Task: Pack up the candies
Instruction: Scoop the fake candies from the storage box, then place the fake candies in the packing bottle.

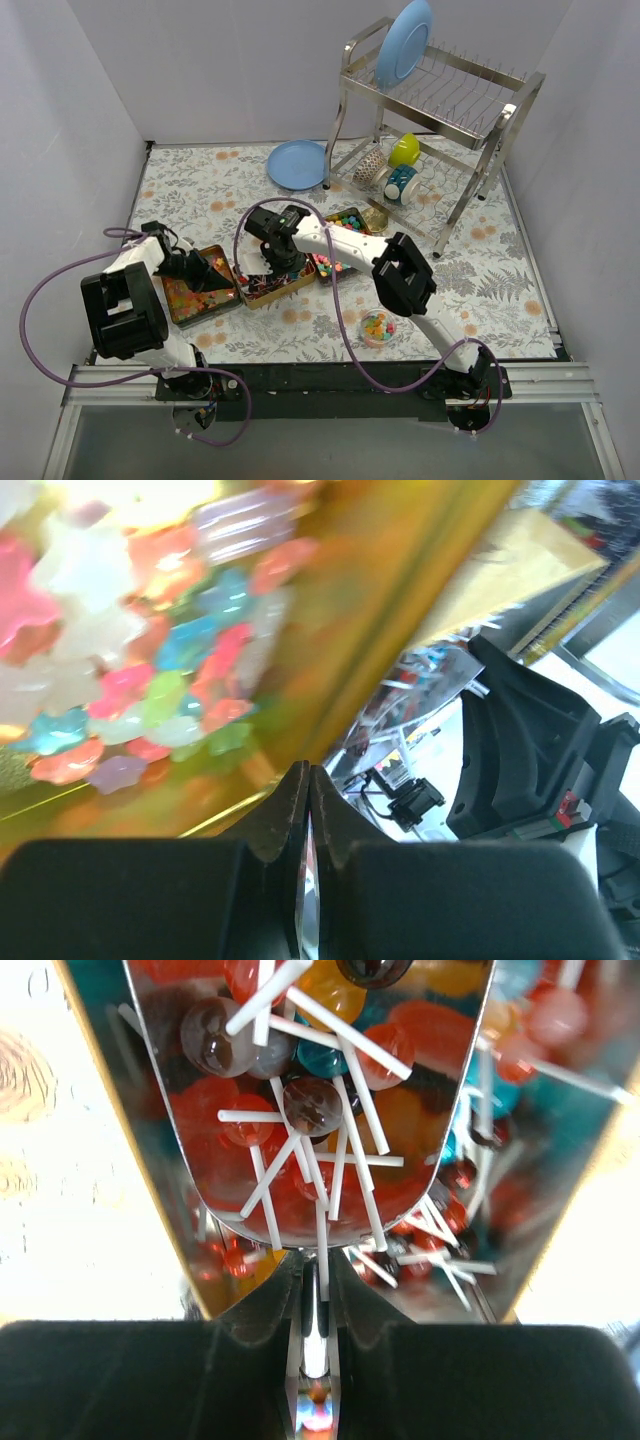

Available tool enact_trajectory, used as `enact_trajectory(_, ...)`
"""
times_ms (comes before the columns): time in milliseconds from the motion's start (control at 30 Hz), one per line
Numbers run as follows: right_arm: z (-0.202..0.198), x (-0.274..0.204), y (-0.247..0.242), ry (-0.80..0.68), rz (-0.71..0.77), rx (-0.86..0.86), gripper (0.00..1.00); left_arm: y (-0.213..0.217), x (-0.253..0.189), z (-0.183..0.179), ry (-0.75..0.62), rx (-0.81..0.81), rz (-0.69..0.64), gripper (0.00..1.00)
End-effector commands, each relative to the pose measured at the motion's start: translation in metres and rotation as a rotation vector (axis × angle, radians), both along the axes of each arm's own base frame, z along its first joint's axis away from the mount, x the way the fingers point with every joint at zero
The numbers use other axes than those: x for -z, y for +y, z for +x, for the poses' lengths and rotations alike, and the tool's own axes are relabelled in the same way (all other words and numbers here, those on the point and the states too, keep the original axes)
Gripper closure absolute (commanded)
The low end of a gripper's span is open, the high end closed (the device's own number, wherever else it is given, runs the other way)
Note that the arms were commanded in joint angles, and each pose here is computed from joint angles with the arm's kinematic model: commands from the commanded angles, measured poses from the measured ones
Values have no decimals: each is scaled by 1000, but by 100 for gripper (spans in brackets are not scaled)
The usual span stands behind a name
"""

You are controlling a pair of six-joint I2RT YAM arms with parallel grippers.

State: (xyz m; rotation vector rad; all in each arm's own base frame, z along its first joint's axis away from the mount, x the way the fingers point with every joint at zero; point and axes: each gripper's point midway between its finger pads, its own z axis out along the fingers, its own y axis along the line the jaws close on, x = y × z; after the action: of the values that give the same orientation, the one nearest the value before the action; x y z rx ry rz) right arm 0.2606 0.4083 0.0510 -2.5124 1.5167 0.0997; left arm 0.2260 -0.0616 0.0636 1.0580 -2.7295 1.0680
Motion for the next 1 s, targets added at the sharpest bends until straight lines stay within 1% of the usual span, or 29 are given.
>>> enact_trajectory(0, 3, -55, -7, -31, 87, 6, 99, 0, -20, 17, -101, 68, -25, 100)
enact_trajectory(133, 2, -59, -14, -33, 88, 9, 99, -3, -32, 25, -166, 89, -60, 100)
enact_trajectory(167, 1, -62, -15, -35, 91, 7, 99, -7, -39, 27, -188, 90, -97, 100)
enact_trajectory(267, 3, -67, -15, -41, 99, 14, 99, -11, -48, 30, -214, 92, -129, 100)
enact_trajectory(367, 6, -80, -15, -41, 132, 36, 99, -9, -53, 31, -233, 101, -119, 100)
enact_trajectory(467, 10, -92, -28, -45, 142, 66, 99, -9, -60, 35, -271, 116, -113, 100)
enact_trajectory(533, 14, -97, -43, -45, 135, 91, 99, -8, -68, 42, -311, 128, -120, 100)
enact_trajectory(567, 15, -108, -52, -58, 145, 102, 99, -8, -70, 44, -328, 134, -123, 100)
enact_trajectory(633, 16, -106, -74, -48, 122, 129, 99, -8, -77, 50, -362, 146, -123, 100)
enact_trajectory(667, 15, -117, -84, -62, 134, 139, 99, -7, -78, 53, -372, 152, -119, 100)
enact_trajectory(700, 14, -112, -99, -55, 108, 151, 99, -6, -80, 55, -384, 154, -114, 100)
enact_trajectory(733, 12, -112, -109, -52, 97, 157, 99, -4, -82, 59, -399, 161, -101, 100)
enact_trajectory(767, 9, -124, -120, -70, 113, 162, 99, -3, -83, 60, -407, 164, -96, 100)
enact_trajectory(833, 1, -117, -144, -56, 79, 170, 99, -2, -84, 64, -414, 166, -93, 100)
enact_trajectory(867, 0, -128, -157, -102, 80, 178, 99, -2, -84, 64, -413, 166, -95, 100)
enact_trajectory(933, -12, -115, -181, -96, 24, 167, 99, -1, -82, 68, -413, 161, -99, 100)
enact_trajectory(967, -17, -123, -192, -124, 29, 168, 99, -1, -83, 70, -418, 163, -97, 100)
